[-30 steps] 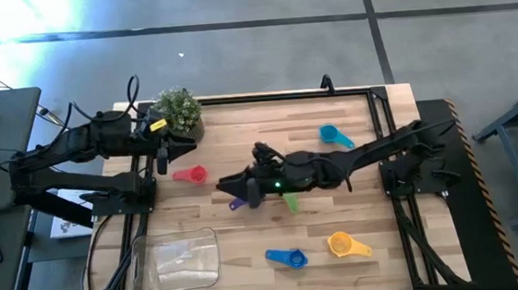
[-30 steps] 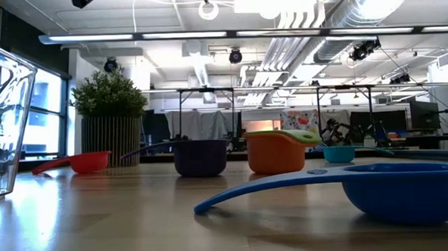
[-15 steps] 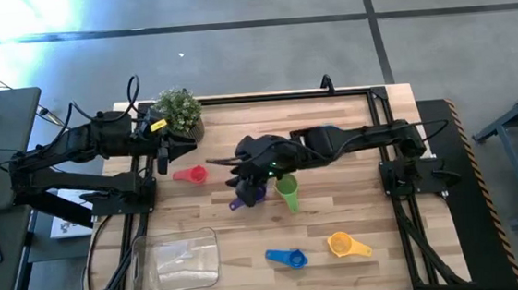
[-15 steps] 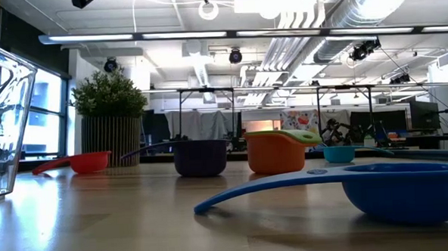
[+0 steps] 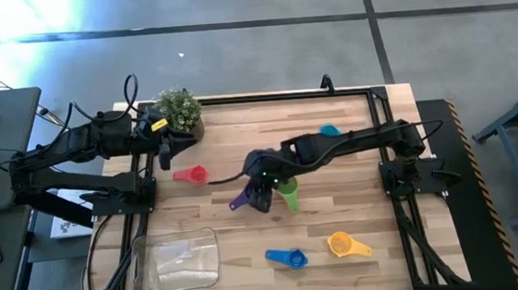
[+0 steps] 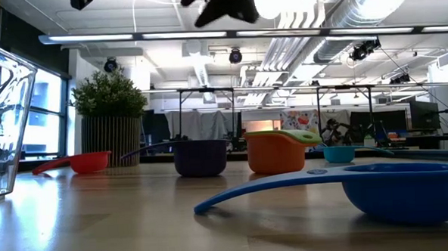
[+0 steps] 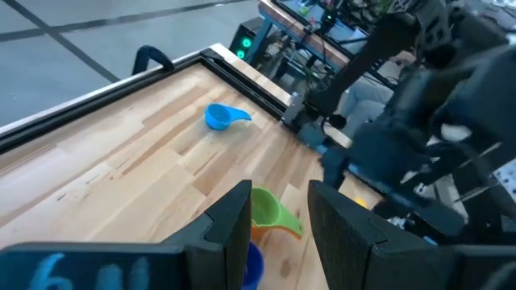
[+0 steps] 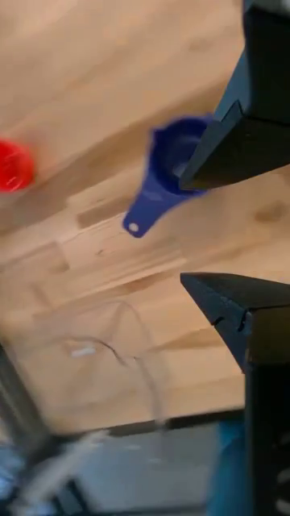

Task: Nest measuring cups in basket
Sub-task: Stack the violet measuring cup on top of the green measuring cup

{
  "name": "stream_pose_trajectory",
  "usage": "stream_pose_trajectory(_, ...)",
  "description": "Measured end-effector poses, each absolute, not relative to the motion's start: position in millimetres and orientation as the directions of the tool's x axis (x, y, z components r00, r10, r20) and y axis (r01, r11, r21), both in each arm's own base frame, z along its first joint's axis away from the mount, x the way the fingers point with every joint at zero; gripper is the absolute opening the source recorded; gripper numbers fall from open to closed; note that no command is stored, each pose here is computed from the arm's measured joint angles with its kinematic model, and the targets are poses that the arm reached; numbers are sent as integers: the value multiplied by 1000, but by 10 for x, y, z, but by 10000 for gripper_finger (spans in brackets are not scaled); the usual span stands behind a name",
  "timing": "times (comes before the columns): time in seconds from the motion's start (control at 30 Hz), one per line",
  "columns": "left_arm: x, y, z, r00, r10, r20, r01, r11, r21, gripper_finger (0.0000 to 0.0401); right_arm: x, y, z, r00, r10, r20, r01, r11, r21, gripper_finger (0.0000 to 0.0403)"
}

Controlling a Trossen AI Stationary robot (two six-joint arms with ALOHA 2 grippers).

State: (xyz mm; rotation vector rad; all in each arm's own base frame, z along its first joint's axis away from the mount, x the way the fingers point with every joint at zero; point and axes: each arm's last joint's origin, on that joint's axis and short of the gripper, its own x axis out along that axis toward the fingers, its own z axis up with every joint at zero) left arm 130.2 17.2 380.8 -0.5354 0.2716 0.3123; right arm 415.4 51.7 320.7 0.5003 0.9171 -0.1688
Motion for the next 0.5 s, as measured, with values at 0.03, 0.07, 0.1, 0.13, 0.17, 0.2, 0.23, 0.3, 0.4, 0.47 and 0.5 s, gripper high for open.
stream_pose_trajectory(0.03,1302,173,3808,917,220,-332,-360,815,-455,115,4157,519,3157,599,75,-798,414,824,388,169)
stream_pose_trajectory(0.07,1302,173,3808,917,220,-332,-360,814,-456,115,4157,520,3110,590,78,-803,472,773,423,169)
stream_pose_trajectory(0.1,1302,173,3808,917,220,-332,-360,814,-457,115,4161,519,3067,588,79,-805,529,716,456,169)
stream_pose_trajectory(0.13,1302,173,3808,917,220,-332,-360,813,-457,115,4172,524,3028,594,80,-800,573,656,492,169)
stream_pose_trajectory(0.17,1303,173,3807,917,220,-332,-361,812,-459,115,4182,538,2987,602,83,-794,610,595,524,169)
stream_pose_trajectory(0.2,1303,173,3807,917,220,-332,-362,807,-466,115,4184,553,2939,601,85,-795,643,539,544,169)
stream_pose_trajectory(0.23,1303,173,3807,917,220,-332,-364,802,-474,115,4182,575,2887,597,90,-797,670,490,558,169)
stream_pose_trajectory(0.3,1302,173,3807,917,220,-332,-365,800,-477,115,4190,612,2788,607,97,-789,691,427,584,169)
stream_pose_trajectory(0.4,1301,172,3806,917,220,-334,-366,799,-478,115,4160,657,2638,583,100,-806,741,342,578,169)
stream_pose_trajectory(0.47,1302,173,3805,916,220,-335,-366,799,-477,115,4126,692,2547,559,90,-824,778,285,559,169)
stream_pose_trajectory(0.5,1302,173,3805,916,220,-335,-366,799,-477,115,4111,710,2508,550,84,-831,793,257,552,169)
